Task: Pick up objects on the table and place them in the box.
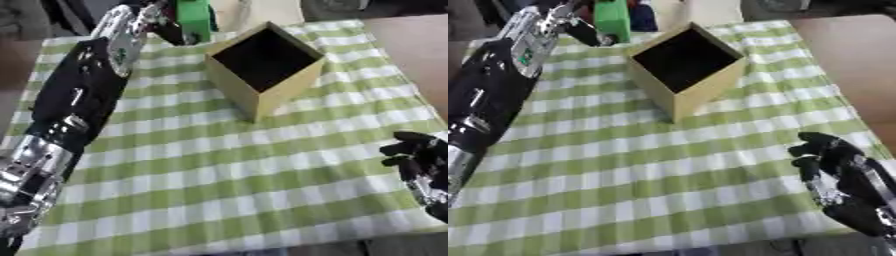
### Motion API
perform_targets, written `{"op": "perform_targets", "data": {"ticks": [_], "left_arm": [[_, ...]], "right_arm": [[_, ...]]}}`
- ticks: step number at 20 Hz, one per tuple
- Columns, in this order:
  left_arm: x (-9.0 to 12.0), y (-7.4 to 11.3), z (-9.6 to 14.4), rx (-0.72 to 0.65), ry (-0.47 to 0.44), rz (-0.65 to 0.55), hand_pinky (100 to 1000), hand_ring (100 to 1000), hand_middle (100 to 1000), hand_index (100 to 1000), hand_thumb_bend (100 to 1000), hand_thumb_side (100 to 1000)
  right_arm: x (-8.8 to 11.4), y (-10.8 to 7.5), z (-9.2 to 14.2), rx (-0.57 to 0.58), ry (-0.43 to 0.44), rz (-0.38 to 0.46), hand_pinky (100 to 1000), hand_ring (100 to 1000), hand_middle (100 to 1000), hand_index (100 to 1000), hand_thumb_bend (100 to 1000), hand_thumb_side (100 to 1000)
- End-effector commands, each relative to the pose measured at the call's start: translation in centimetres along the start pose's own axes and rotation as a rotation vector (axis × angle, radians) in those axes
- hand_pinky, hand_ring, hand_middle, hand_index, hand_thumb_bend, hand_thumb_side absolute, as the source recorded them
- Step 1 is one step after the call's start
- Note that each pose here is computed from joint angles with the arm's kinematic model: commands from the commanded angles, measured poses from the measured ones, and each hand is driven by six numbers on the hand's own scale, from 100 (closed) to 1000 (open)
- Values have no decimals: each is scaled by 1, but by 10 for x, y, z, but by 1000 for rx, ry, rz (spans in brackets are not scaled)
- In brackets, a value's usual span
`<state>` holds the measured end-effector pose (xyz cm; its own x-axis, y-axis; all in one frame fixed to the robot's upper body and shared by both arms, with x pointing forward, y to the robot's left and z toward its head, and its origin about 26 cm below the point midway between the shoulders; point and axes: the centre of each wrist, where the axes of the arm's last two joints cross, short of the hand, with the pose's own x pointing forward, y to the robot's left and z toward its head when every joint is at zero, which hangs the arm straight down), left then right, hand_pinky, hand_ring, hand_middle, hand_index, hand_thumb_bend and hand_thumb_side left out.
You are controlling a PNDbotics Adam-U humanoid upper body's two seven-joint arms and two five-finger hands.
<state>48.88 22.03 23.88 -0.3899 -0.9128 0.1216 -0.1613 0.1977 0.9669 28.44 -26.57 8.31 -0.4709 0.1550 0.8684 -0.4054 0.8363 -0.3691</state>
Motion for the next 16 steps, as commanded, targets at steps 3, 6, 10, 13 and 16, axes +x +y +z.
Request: {"op": "perform_targets", "data": {"ticks": [3, 6, 10, 13, 16], "left_arm": [[30, 5, -10, -16, -110, -29, 660, 524, 454, 654, 574, 100], [42, -9, -12, -56, -145, -35, 660, 527, 458, 657, 582, 100], [52, -24, -14, -91, -171, -40, 663, 540, 475, 670, 595, 100], [56, -32, -15, -109, -186, -43, 667, 557, 495, 680, 619, 100], [57, -37, -14, -122, -192, -41, 679, 593, 547, 722, 664, 108]], "right_arm": [[5, -3, -3, 16, -20, 11, 702, 774, 619, 841, 100, 340], [5, -2, -4, 22, -23, 9, 702, 774, 619, 841, 100, 341], [5, -1, -5, 27, -25, 6, 702, 775, 619, 841, 100, 342], [5, -1, -6, 28, -26, 5, 702, 775, 619, 842, 100, 343], [5, -1, -6, 30, -26, 5, 703, 775, 619, 842, 100, 344]]}}
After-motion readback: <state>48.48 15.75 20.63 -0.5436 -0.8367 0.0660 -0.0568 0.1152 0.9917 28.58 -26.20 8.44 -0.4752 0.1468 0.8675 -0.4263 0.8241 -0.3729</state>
